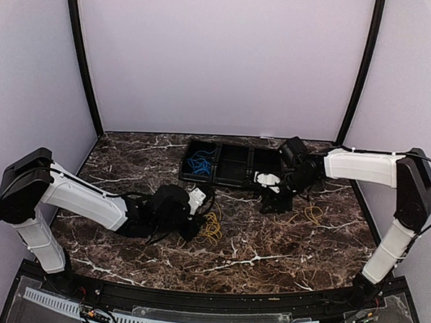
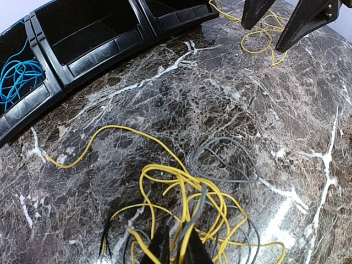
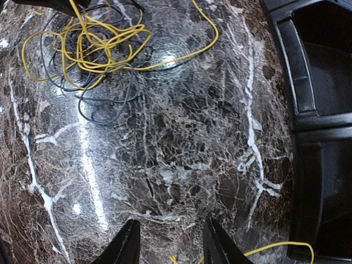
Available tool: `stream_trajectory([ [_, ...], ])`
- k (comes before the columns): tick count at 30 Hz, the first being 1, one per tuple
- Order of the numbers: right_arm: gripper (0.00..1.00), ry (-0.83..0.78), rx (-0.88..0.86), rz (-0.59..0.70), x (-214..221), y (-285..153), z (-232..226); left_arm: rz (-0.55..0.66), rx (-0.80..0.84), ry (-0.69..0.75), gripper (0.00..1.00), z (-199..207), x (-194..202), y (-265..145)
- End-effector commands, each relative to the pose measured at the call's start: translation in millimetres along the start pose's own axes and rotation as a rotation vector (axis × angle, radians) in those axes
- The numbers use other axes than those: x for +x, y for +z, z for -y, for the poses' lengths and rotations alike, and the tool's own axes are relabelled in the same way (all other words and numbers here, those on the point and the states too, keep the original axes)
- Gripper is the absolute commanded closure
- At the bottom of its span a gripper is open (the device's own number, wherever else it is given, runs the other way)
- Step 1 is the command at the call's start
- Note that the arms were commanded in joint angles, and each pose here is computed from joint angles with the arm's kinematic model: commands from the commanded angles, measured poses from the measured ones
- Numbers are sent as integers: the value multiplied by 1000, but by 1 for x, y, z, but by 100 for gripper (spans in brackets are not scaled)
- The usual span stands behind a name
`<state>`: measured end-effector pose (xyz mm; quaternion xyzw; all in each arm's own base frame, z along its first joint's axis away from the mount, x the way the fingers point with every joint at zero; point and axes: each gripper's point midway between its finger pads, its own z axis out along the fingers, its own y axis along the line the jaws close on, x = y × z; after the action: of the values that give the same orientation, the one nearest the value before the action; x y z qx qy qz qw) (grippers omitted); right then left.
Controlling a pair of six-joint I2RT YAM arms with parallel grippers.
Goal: Untangle the cables
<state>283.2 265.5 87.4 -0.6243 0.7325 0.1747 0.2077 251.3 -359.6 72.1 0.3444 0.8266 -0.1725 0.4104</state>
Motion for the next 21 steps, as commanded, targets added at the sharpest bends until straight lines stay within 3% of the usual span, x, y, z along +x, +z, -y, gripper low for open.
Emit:
stream_trajectory([
  [1,53,56,191,50,-15,-26,28,48,23,-22,90,4,-12,-9],
  [5,37,122,324,30,-5,-35,48,58,18,-27,85,3,-15,-10],
  [11,32,212,346,-68,24,-18,52,43,-6,-46,68,0,-17,-9],
  [19,34,271,328,-142,46,-7,50,43,-32,-63,61,-5,-19,-11],
  [21,49,297,325,-153,50,-5,53,45,-38,-61,61,-6,-20,-11],
])
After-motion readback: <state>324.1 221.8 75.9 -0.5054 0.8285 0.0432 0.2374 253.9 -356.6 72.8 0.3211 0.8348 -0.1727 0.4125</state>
